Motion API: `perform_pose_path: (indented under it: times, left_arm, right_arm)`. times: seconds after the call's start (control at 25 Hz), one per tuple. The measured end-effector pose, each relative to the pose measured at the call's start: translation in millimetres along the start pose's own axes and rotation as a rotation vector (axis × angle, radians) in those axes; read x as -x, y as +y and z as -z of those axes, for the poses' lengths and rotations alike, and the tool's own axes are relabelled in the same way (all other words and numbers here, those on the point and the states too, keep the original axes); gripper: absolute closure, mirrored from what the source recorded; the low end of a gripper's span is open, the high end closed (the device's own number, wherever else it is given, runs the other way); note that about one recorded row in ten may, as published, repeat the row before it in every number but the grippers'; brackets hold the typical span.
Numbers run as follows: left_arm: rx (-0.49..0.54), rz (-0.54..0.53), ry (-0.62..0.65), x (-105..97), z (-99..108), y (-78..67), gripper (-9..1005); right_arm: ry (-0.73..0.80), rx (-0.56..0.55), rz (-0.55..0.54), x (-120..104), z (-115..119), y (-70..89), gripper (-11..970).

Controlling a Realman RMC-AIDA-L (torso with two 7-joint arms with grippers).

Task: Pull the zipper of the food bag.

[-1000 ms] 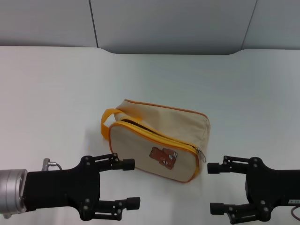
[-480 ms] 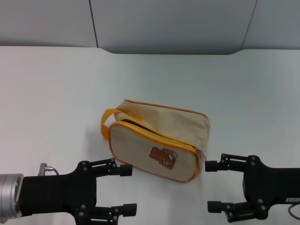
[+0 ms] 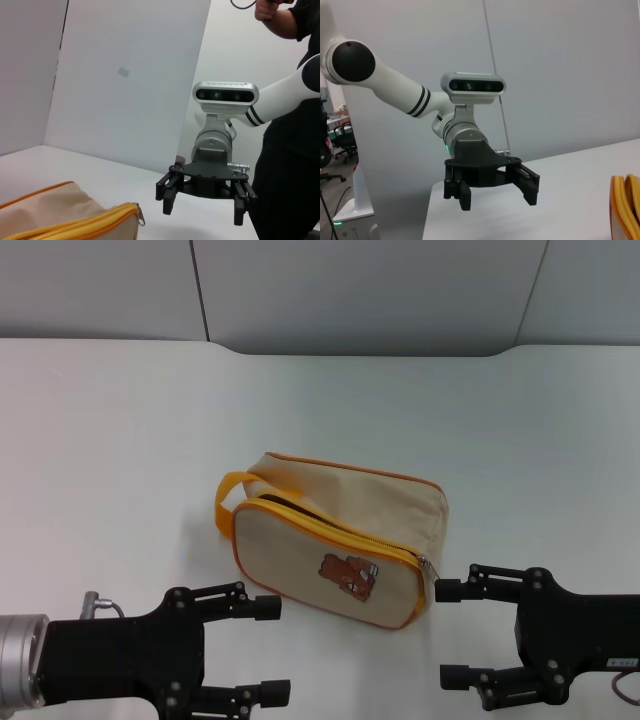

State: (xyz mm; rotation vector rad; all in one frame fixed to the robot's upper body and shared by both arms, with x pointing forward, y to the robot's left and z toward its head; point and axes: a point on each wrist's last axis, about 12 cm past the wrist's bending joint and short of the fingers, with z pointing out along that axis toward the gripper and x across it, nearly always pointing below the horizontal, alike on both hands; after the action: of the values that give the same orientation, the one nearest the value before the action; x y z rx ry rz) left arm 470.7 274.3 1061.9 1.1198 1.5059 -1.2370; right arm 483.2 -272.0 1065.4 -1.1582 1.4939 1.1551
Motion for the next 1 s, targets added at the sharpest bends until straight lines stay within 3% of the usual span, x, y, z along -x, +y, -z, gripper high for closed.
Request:
perform_pose_path:
  times: [1.0]
  left_arm:
    - [0.005, 0.006, 0.019, -3.9, 1.4, -1.6, 176]
  right_arm:
    - [-0.008, 0.003, -0.004, -1.0, -3.8, 1.4, 130]
